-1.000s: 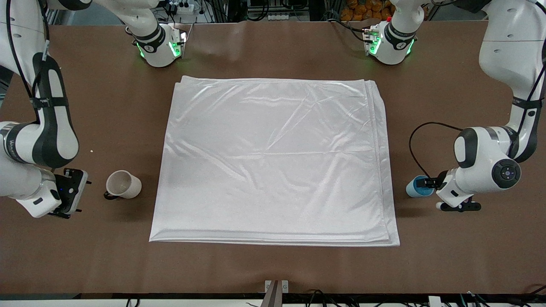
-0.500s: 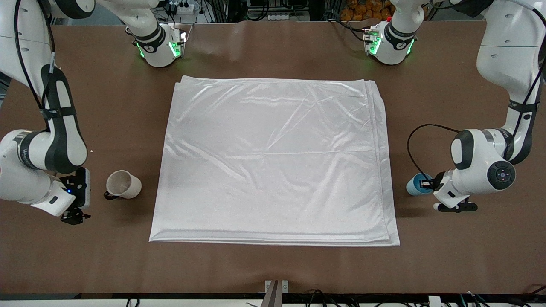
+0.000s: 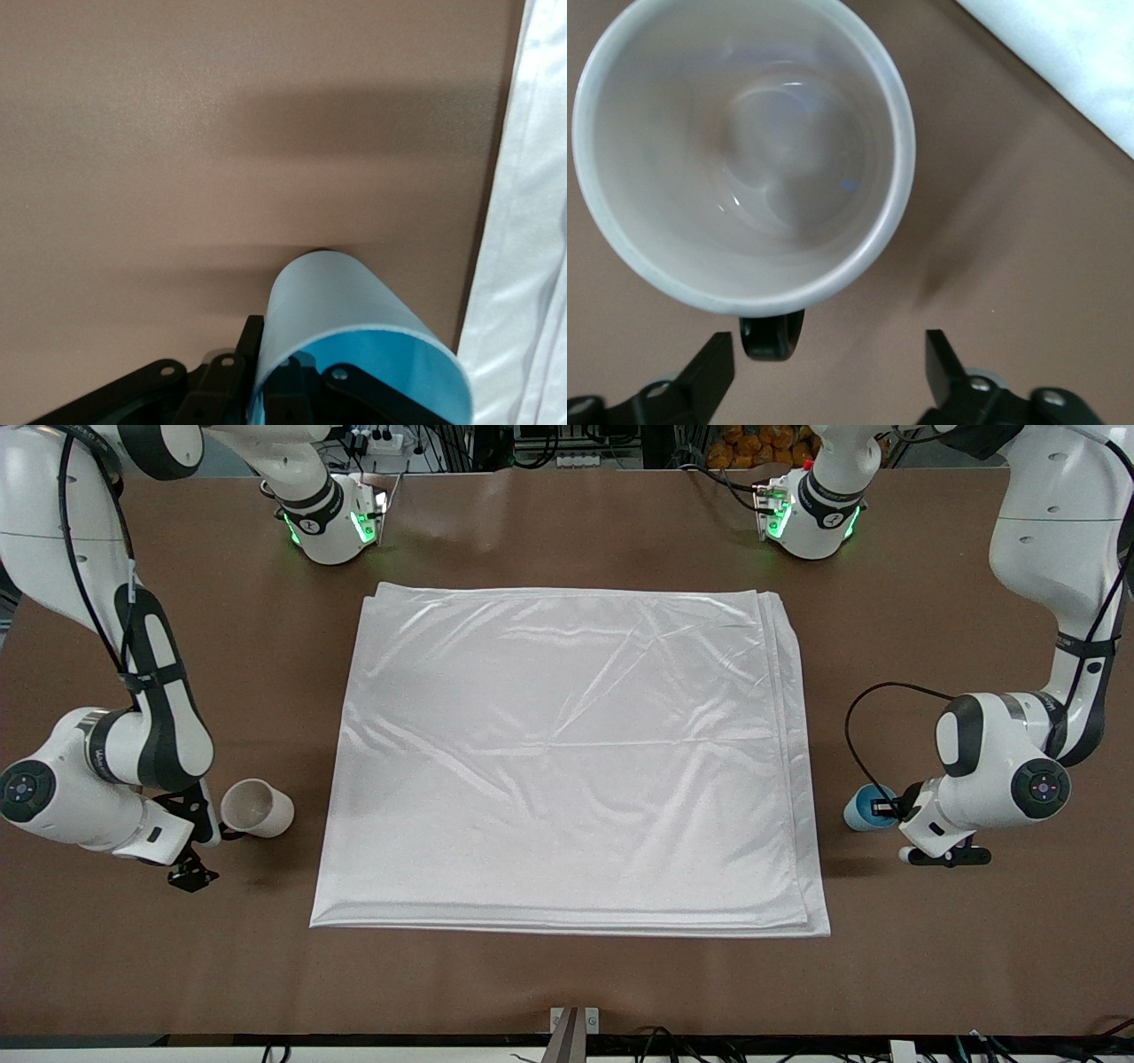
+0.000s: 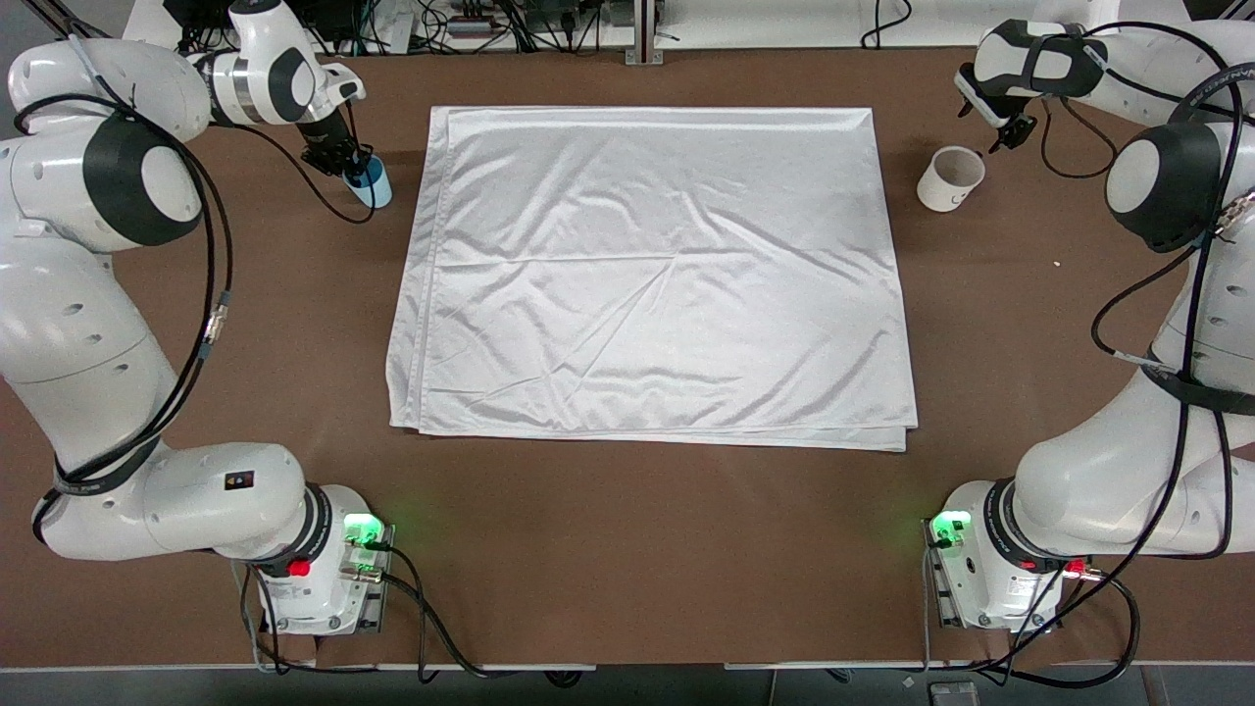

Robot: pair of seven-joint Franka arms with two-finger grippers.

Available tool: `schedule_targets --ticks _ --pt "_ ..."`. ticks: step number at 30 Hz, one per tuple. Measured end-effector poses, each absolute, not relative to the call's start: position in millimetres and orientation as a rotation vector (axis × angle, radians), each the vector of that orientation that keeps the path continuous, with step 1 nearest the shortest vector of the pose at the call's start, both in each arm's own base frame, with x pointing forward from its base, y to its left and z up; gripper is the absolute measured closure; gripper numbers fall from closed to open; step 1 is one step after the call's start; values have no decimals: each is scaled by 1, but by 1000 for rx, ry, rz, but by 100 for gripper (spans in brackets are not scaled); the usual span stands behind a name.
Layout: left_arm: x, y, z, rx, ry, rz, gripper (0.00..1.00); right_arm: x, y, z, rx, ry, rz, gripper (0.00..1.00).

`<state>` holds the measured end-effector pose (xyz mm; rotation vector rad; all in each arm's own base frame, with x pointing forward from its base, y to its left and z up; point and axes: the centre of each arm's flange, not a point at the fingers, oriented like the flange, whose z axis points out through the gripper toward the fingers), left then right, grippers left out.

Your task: Place blue cup into white mug on cloth

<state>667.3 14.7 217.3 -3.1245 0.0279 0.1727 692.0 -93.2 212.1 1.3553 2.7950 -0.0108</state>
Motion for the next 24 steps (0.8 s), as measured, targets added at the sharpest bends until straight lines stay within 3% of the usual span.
schedule_targets --ticks 10,12,13,14,24 --pt "675 12 246 -3123 33 139 95 687 -92 205 1353 2813 -18 53" --pt "675 10 257 -3123 38 135 95 687 -92 205 1351 2814 -18 69" --pt "675 8 263 -3123 41 132 95 687 -92 205 1348 2816 -18 69" --pt "675 6 269 -3123 46 129 95 687 -92 205 1344 2818 -18 78" --pt "677 -10 328 -3122 81 107 95 688 -89 210 1335 2823 6 80"
